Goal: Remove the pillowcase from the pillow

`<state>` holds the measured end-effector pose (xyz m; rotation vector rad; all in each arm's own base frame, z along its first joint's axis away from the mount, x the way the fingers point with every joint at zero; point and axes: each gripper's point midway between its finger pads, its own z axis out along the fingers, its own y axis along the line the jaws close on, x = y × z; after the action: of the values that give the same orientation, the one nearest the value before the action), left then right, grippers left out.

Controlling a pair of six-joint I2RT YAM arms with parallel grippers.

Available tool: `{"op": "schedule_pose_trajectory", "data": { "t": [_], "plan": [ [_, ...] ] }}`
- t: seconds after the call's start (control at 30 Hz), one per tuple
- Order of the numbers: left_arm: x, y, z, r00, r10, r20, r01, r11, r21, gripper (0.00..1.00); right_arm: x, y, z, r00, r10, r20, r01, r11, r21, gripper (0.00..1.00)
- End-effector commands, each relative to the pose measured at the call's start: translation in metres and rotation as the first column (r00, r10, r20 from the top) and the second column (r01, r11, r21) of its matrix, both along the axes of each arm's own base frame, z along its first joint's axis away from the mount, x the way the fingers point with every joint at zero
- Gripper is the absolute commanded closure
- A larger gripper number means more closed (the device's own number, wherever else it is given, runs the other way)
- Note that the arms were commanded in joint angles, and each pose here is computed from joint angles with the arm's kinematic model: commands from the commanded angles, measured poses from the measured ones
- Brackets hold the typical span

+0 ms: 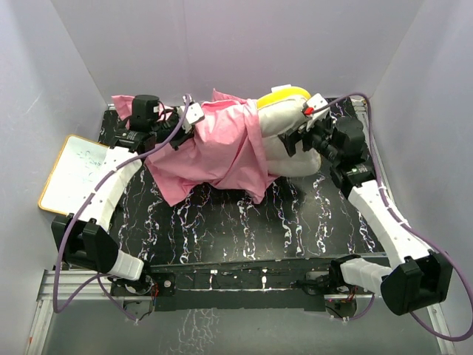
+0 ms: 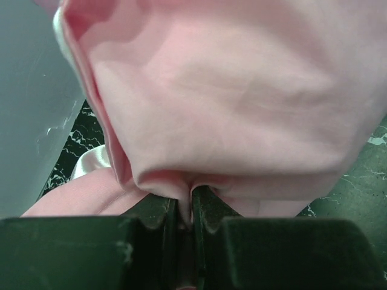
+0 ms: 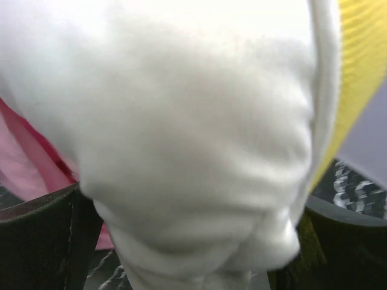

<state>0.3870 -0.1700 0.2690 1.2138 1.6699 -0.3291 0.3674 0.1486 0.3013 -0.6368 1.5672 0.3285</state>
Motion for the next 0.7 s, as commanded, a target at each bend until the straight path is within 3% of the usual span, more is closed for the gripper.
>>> {"op": "schedule_pose_trajectory", "data": {
  "t": [0.0,0.1,0.17,0.23,0.37,0.5,0.67],
  "plan": [
    [-0.018,-0.002,-0.03,0.997,-0.012,-0.077,0.018,0.996,0.089,1.0,0.003,-0.019,0.07,0.976,-0.046,0.212,0.077,0.987,-0.139,0.02],
    [0.003,0.006,-0.028,0.996,0.08,-0.05,-0.074,0.991,0.11,1.0,0.008,-0.041,0.071,0.958,-0.199,0.209,0.217,0.974,-0.069,0.02],
    [0.012,0.01,-0.026,0.992,0.116,-0.046,-0.109,0.986,0.126,1.0,0.014,-0.067,0.07,0.914,-0.379,0.144,0.38,0.925,0.023,0.02],
    [0.015,0.013,-0.027,0.993,0.109,-0.035,-0.102,0.982,0.161,1.0,0.013,-0.085,0.064,0.875,-0.476,0.09,0.477,0.879,0.022,0.02],
    [0.023,0.011,-0.017,0.996,0.085,0.011,-0.085,0.982,0.171,1.0,-0.005,-0.08,0.076,0.898,-0.417,0.139,0.419,0.908,0.016,0.02],
    [0.029,0.008,-0.002,0.997,0.069,0.041,-0.075,0.984,0.164,1.0,-0.033,-0.055,0.091,0.955,-0.229,0.188,0.241,0.97,-0.044,0.02],
    [0.021,0.002,0.006,0.996,-0.004,0.091,-0.013,0.983,0.184,1.0,-0.04,-0.032,0.098,0.977,-0.062,0.205,0.087,0.989,-0.118,0.02]
  ]
}}
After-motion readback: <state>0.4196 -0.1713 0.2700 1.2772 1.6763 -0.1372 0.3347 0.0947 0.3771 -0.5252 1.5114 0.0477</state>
